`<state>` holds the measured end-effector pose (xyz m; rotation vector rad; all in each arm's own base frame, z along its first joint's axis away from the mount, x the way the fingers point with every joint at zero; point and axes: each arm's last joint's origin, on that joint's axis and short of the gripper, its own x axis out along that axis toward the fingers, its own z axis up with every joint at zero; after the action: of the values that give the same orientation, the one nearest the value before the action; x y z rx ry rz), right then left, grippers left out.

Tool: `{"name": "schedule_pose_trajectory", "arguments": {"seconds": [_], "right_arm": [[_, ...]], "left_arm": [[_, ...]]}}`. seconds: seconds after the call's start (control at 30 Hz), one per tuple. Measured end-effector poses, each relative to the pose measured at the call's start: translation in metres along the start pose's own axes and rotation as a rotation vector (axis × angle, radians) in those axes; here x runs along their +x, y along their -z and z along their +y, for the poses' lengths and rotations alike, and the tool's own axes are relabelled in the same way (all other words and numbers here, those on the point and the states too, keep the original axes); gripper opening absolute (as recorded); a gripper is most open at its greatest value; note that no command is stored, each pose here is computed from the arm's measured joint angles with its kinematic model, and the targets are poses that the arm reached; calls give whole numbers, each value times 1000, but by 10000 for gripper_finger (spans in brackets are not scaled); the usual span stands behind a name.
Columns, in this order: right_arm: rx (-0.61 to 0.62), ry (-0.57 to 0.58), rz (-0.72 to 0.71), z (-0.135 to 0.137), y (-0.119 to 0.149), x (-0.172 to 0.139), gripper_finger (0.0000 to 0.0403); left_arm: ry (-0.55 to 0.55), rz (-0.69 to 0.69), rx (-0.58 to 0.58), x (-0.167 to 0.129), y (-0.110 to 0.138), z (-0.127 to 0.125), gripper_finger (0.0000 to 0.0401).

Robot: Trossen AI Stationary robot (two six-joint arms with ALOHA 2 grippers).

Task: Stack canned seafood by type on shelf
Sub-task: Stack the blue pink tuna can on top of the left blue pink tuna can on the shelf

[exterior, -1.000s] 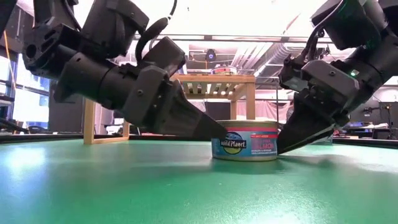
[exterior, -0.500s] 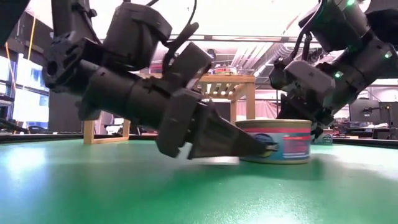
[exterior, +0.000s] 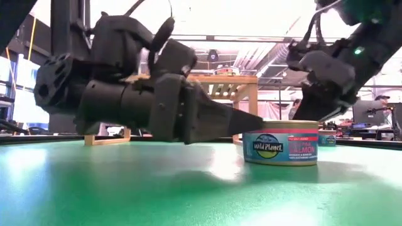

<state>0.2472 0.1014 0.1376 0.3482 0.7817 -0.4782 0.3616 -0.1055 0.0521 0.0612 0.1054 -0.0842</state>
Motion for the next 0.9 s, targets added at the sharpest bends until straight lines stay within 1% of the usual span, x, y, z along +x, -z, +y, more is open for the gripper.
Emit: {"name": "schedule_pose_trajectory", "arguments": {"seconds": [0.1, 0.2, 0.27, 0.4, 0.5, 0.6, 0.73, 0.9], "right_arm": [[35, -27, 2, 3, 6, -6, 3], [50, -34, 18, 6, 13, -7, 3], [76, -39, 25, 7, 15, -6, 3], [128, -42, 57, 8, 18, -2, 3], [158, -54, 67, 9, 19, 0, 3], [173, -77, 66, 12, 19, 3, 3], [150, -64, 103, 11, 23, 12, 3], [160, -63, 102, 11, 24, 19, 3]], "left_arm": [[1, -48, -13, -2, 11, 0, 361], [3, -62, -43, 1, 23, -1, 361], [-2, -83, -69, 5, 24, -2, 361], [-2, -82, -100, 9, 24, -2, 361], [-3, -82, -94, 12, 23, -3, 361], [-4, -42, -75, 18, 24, -4, 361], [-8, 9, -45, 28, 25, -6, 361], [-2, 42, -8, 38, 22, -9, 361]]}}
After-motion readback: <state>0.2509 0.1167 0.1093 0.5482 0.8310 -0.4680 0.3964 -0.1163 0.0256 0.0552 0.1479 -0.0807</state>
